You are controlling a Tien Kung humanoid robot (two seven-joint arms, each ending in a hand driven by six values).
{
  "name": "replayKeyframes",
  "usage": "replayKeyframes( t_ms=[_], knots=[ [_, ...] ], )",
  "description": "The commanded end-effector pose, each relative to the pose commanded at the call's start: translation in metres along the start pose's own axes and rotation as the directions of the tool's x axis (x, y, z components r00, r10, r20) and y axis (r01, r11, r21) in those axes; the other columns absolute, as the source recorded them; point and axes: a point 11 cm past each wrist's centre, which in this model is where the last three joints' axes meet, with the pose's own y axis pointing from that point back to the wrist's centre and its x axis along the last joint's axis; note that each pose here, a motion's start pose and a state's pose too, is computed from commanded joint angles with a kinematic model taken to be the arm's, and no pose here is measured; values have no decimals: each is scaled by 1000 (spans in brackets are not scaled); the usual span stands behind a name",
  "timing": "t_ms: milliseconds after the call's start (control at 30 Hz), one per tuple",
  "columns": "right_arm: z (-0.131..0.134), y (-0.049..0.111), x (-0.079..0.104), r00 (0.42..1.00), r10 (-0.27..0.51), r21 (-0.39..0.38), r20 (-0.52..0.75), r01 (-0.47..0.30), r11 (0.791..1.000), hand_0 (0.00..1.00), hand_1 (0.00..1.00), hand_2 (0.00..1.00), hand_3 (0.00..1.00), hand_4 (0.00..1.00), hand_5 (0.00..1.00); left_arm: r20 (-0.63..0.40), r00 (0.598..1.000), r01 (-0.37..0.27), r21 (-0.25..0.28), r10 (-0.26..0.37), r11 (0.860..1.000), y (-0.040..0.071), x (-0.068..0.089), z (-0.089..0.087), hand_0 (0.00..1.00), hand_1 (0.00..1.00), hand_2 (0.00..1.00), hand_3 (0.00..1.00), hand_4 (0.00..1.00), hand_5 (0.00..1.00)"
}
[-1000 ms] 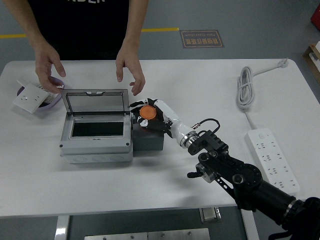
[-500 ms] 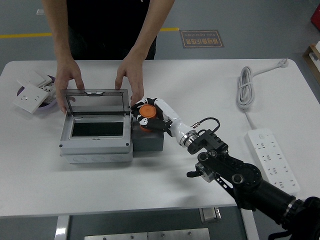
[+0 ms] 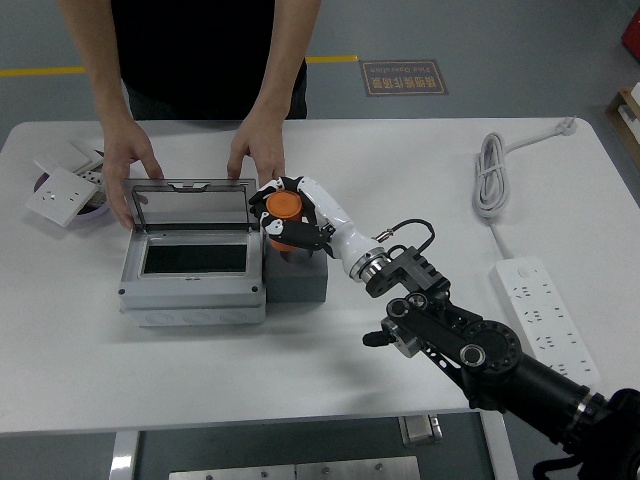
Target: Pick up the cylinder from the cube,place it in the box,flap close box
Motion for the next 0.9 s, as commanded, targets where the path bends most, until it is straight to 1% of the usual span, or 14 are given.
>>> replayKeyframes(
  t_ms=[33, 67, 200, 300, 433, 467, 633, 667, 833, 867, 900],
  knots=[
    [-4, -1, -2, 1000, -5, 11, -5, 5, 1000, 460, 523, 492, 320, 2, 2, 0, 1000, 0, 0, 0, 1000, 0, 0, 0, 923, 852, 854, 951, 2, 2],
    [-9, -2, -4, 1000, -11, 22, -11, 11, 1000, 376, 491, 488, 300, 2, 2, -1, 1000, 1, 0, -1, 1000, 0, 0, 0, 923, 852, 854, 951, 2, 2],
    [-30, -6, -16, 998, -45, 68, -46, 49, 997, 376, 491, 488, 300, 2, 2, -3, 1000, 2, 1, -2, 1000, 0, 0, 0, 923, 852, 854, 951, 2, 2],
    [-46, -10, -30, 991, -84, 90, -102, 94, 992, 355, 471, 484, 284, 2, 2, -6, 1000, 2, 4, -2, 1000, 0, 0, -1, 923, 852, 854, 951, 2, 2],
    [-55, -15, -43, 974, -113, 83, -198, 132, 988, 355, 471, 484, 284, 2, 2, -11, 1000, 0, 8, 0, 1000, 0, 2, -3, 923, 852, 854, 951, 2, 2],
    [-55, -17, -45, 965, -118, 73, -233, 138, 988, 314, 435, 474, 271, 2, 2, -12, 1000, -1, 10, 1, 1000, 0, 2, -3, 923, 852, 854, 951, 2, 2],
    [-46, -23, -51, 919, -140, 5, -368, 152, 988, 314, 435, 474, 271, 2, 2, -14, 1000, -4, 15, 4, 1000, 0, 5, -5, 923, 852, 854, 951, 2, 2],
    [-42, -24, -50, 910, -142, -8, -388, 151, 988, 213, 315, 393, 249, 2, 2, -15, 1000, -5, 16, 5, 1000, 0, 6, -5, 923, 852, 854, 951, 2, 2],
    [-25, -26, -45, 869, -155, -73, -471, 136, 988, 213, 315, 393, 249, 2, 2, -15, 1000, -9, 19, 10, 1000, 0, 9, -6, 923, 852, 854, 951, 2, 2],
    [-21, -26, -44, 861, -158, -88, -483, 132, 987, 160, 290, 373, 243, 2, 2, -15, 1000, -10, 20, 10, 1000, 0, 10, -6, 923, 852, 854, 951, 2, 2],
    [-18, -26, -44, 856, -161, -97, -491, 130, 987, 160, 290, 373, 243, 2, 2, -15, 1000, -11, 20, 11, 1000, 0, 10, -6, 923, 852, 854, 951, 2, 2]
  ],
)
